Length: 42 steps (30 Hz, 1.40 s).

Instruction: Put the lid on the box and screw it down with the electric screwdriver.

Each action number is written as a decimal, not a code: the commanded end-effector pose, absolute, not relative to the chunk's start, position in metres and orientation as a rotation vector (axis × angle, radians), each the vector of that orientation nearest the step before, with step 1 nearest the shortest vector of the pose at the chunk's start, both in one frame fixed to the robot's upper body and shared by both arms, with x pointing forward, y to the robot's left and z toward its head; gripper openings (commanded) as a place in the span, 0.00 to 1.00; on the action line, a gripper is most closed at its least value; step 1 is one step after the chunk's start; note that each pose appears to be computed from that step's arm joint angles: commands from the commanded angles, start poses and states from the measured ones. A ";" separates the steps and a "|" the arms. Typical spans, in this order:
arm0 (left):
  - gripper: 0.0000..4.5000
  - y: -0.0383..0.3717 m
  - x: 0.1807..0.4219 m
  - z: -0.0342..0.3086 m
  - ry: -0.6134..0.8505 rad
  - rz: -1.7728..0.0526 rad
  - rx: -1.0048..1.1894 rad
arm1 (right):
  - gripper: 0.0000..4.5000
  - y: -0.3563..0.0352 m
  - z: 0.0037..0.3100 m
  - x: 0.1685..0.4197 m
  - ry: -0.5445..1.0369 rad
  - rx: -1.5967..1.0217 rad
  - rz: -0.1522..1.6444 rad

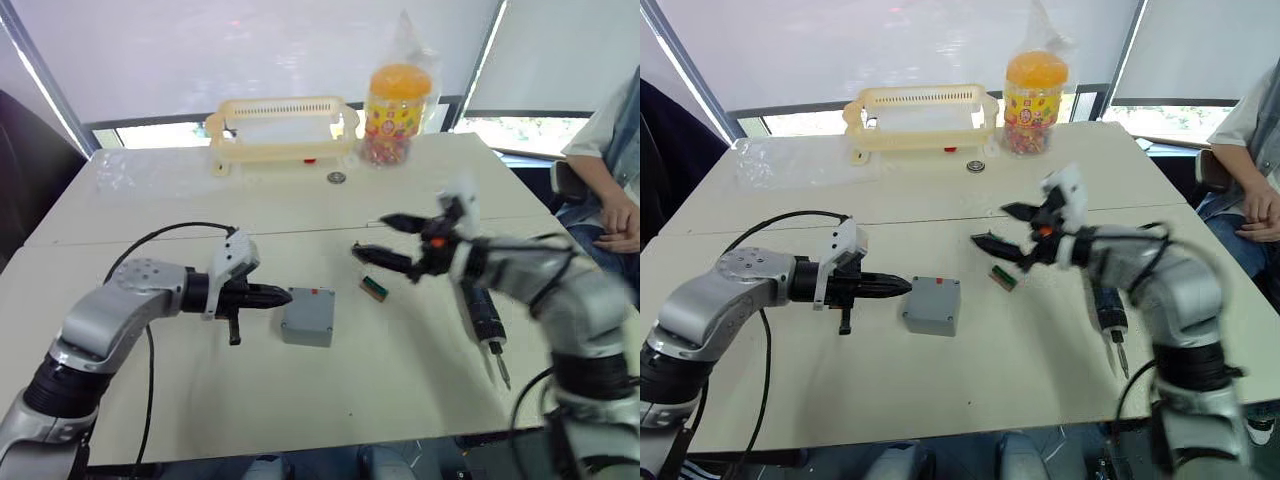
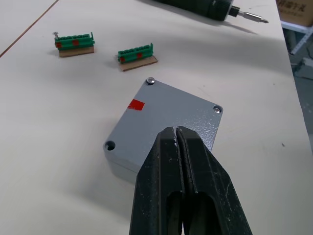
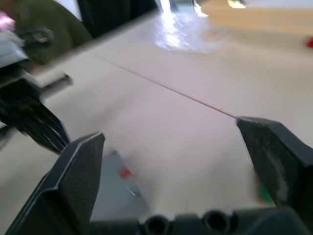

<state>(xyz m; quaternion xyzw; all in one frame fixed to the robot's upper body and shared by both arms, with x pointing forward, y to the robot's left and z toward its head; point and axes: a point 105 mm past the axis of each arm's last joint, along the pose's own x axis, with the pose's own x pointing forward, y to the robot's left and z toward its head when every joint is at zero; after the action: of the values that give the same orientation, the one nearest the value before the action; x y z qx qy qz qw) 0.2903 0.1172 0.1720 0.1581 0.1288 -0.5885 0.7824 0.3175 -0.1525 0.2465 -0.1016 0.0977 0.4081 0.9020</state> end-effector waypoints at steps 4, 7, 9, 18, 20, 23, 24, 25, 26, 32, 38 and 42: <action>0.00 0.107 0.293 0.174 0.221 -1.366 0.500 | 0.99 -0.225 0.241 0.313 0.638 -0.135 0.543; 0.00 0.101 0.295 0.178 0.185 -1.387 0.551 | 0.99 -0.250 0.225 0.309 0.796 -0.064 0.439; 0.00 0.096 0.295 0.184 0.150 -1.390 0.566 | 0.99 -0.258 0.215 0.303 0.884 -0.023 0.432; 0.00 0.083 0.280 0.185 0.117 -1.389 0.508 | 0.99 -0.282 0.180 0.281 1.142 0.073 0.366; 0.00 0.085 0.279 0.179 0.136 -1.377 0.496 | 0.99 -0.283 0.175 0.281 1.164 0.089 0.358; 0.00 0.084 0.278 0.175 0.148 -1.362 0.473 | 0.99 -0.284 0.168 0.280 1.193 0.106 0.343; 0.00 0.084 0.278 0.174 0.149 -1.360 0.467 | 0.99 -0.285 0.166 0.280 1.202 0.110 0.336; 0.00 0.083 0.278 0.174 0.151 -1.357 0.461 | 0.99 -0.286 0.163 0.281 1.210 0.118 0.324; 0.00 0.083 0.277 0.173 0.151 -1.354 0.456 | 0.99 -0.287 0.160 0.281 1.216 0.124 0.316; 0.00 0.083 0.278 0.171 0.159 -1.330 0.428 | 0.99 -0.280 0.137 0.289 1.261 0.119 0.296; 0.00 0.080 0.276 0.169 0.159 -1.314 0.399 | 0.71 -0.275 0.114 0.290 1.299 -0.011 0.254; 0.00 0.081 0.276 0.166 0.167 -1.303 0.390 | 0.38 -0.276 0.109 0.288 1.293 -0.026 0.245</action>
<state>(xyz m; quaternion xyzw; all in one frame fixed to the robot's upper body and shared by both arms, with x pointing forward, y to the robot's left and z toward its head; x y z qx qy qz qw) 0.2784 0.0807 0.1570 0.1791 0.0958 -0.6027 0.7717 0.2915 -0.2736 0.1189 -0.0092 0.5894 0.1247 0.7981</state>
